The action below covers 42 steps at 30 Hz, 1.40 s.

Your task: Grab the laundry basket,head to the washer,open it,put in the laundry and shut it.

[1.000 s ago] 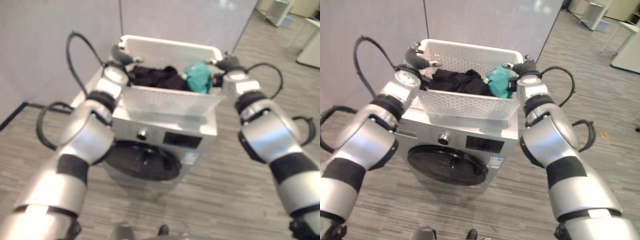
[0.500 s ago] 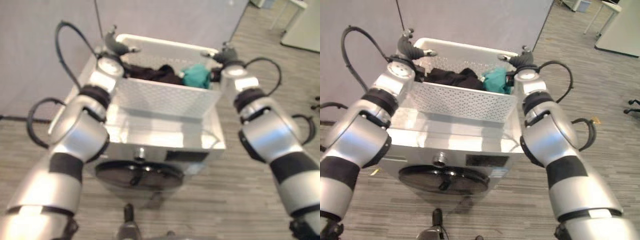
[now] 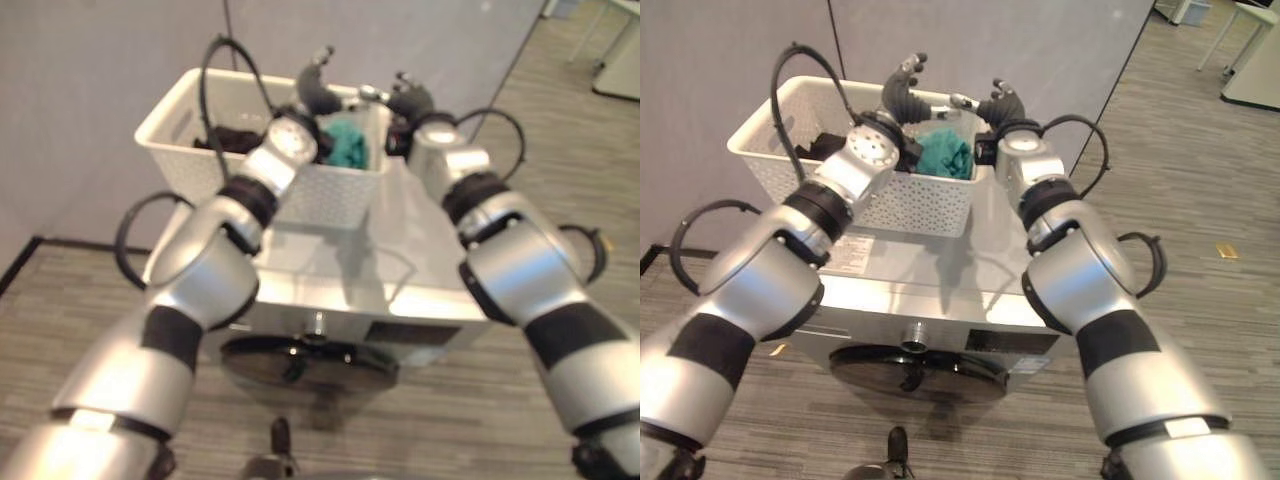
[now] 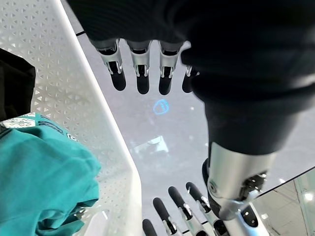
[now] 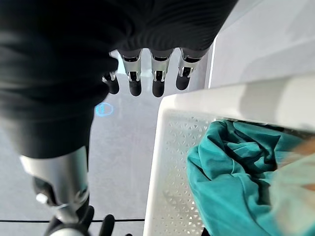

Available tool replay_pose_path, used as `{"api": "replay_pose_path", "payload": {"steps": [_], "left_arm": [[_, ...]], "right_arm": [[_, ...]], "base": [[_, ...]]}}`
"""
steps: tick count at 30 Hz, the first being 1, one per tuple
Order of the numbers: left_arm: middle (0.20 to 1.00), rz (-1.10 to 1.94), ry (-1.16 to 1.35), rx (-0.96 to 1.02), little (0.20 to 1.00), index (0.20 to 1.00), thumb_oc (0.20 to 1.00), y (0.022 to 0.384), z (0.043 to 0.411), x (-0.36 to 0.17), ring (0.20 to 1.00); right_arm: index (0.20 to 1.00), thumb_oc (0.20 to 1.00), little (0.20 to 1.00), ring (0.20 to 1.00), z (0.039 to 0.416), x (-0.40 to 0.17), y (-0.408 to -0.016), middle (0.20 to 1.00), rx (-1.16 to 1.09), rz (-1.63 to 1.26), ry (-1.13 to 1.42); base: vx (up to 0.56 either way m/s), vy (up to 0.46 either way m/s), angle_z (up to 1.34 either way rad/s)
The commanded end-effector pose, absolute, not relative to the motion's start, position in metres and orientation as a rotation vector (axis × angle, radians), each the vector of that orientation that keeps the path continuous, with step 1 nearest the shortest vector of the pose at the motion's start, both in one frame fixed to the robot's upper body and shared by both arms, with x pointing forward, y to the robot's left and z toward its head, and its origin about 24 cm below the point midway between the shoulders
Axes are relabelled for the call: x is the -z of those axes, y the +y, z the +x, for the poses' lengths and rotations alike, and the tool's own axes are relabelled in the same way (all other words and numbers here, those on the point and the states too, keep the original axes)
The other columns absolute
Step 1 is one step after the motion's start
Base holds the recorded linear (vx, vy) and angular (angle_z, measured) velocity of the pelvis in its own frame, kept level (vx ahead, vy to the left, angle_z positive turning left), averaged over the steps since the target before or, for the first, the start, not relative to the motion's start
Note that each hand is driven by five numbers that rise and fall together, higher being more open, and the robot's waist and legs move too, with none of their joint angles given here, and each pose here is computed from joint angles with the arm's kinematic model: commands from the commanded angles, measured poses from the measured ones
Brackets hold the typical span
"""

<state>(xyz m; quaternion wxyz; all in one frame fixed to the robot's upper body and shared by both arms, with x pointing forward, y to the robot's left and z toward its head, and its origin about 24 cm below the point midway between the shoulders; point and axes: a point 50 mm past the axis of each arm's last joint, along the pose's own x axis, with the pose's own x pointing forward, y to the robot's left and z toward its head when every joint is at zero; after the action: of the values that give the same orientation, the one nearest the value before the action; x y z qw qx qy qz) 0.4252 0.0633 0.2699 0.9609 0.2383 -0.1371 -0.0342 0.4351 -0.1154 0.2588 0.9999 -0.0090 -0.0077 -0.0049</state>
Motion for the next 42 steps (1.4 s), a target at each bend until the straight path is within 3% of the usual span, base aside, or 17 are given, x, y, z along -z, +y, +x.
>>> {"api": "replay_pose_path", "payload": {"steps": [1,11,28,33,35,42], "left_arm": [[1.000,0.525,-0.435,0.022,1.000,1.000,1.000,0.063,0.419,-0.327,1.000],[1.000,0.531,-0.435,0.004,1.000,1.000,1.000,0.072,0.420,-0.331,1.000],[1.000,0.316,-0.668,-0.055,1.000,1.000,1.000,0.098,0.400,-0.393,1.000],[1.000,0.229,-0.938,0.082,1.000,1.000,1.000,0.090,0.362,-0.396,1.000],[1.000,0.223,-1.064,0.136,1.000,1.000,1.000,0.112,0.329,-0.370,1.000],[1.000,0.289,-1.006,0.159,1.000,1.000,1.000,0.166,0.282,-0.297,1.000]], "right_arm": [[1.000,1.000,1.000,1.000,0.434,-0.287,-0.130,1.000,0.053,-0.082,-0.100],[1.000,1.000,1.000,1.000,0.434,-0.289,-0.136,1.000,0.068,-0.066,-0.110],[1.000,1.000,1.000,1.000,0.418,-0.353,-0.114,1.000,0.009,-0.055,-0.419],[1.000,1.000,1.000,1.000,0.382,-0.377,-0.128,1.000,-0.062,-0.042,-0.712],[1.000,1.000,1.000,1.000,0.354,-0.357,-0.159,1.000,-0.085,-0.035,-0.821],[1.000,1.000,1.000,1.000,0.300,-0.295,-0.212,1.000,-0.107,-0.124,-0.807]], "base": [[0.01,-0.039,-0.02],[-0.01,-0.021,0.00],[-0.08,-0.078,0.00],[-0.26,-0.248,0.20],[-0.28,-0.283,0.53],[-0.21,-0.122,0.33]]}}
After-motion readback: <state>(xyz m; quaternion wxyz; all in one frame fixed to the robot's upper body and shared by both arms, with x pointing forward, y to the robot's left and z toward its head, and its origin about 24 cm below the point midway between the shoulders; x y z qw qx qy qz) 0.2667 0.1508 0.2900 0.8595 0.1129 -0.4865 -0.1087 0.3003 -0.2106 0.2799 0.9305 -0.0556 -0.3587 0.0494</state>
